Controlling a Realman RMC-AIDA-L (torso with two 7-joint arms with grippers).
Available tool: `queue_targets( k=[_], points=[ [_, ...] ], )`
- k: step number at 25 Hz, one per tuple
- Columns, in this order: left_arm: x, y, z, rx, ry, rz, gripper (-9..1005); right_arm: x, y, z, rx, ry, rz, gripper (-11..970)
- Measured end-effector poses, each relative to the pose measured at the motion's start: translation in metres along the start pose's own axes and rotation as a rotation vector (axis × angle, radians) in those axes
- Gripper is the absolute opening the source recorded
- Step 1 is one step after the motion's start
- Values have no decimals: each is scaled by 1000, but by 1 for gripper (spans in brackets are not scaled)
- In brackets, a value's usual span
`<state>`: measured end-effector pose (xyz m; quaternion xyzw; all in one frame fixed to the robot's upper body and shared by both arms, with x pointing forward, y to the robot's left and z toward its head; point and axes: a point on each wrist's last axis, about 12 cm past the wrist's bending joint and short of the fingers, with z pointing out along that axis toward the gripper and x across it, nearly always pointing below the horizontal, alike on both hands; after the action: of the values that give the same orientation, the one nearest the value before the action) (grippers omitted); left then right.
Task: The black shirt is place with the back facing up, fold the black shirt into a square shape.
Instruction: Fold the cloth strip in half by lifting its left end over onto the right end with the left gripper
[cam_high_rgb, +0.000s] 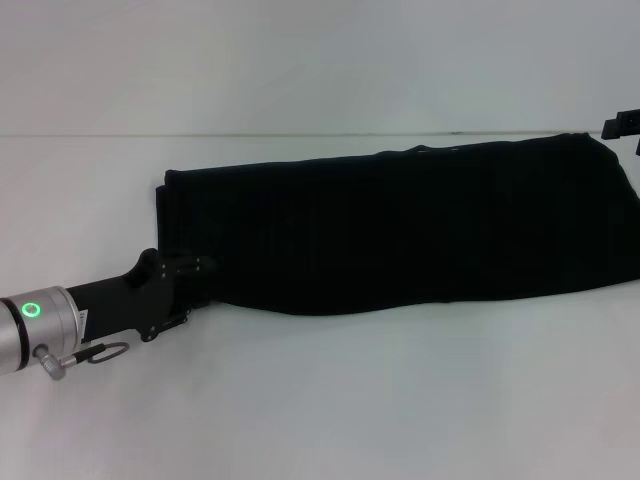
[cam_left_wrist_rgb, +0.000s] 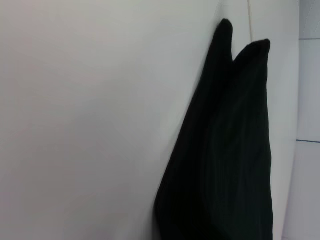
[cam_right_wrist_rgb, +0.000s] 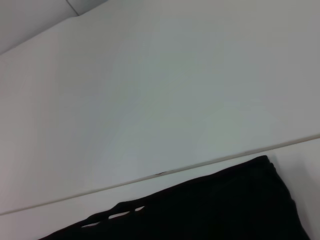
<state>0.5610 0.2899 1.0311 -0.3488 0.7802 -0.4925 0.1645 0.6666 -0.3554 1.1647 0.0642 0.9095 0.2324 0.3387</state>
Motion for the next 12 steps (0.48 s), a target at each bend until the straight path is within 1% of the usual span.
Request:
queue_targets(
  k=[12],
  points=[
    [-3, 5, -2, -21, -28, -16, 510, 0, 0, -2, -8, 2, 5, 640]
  ],
)
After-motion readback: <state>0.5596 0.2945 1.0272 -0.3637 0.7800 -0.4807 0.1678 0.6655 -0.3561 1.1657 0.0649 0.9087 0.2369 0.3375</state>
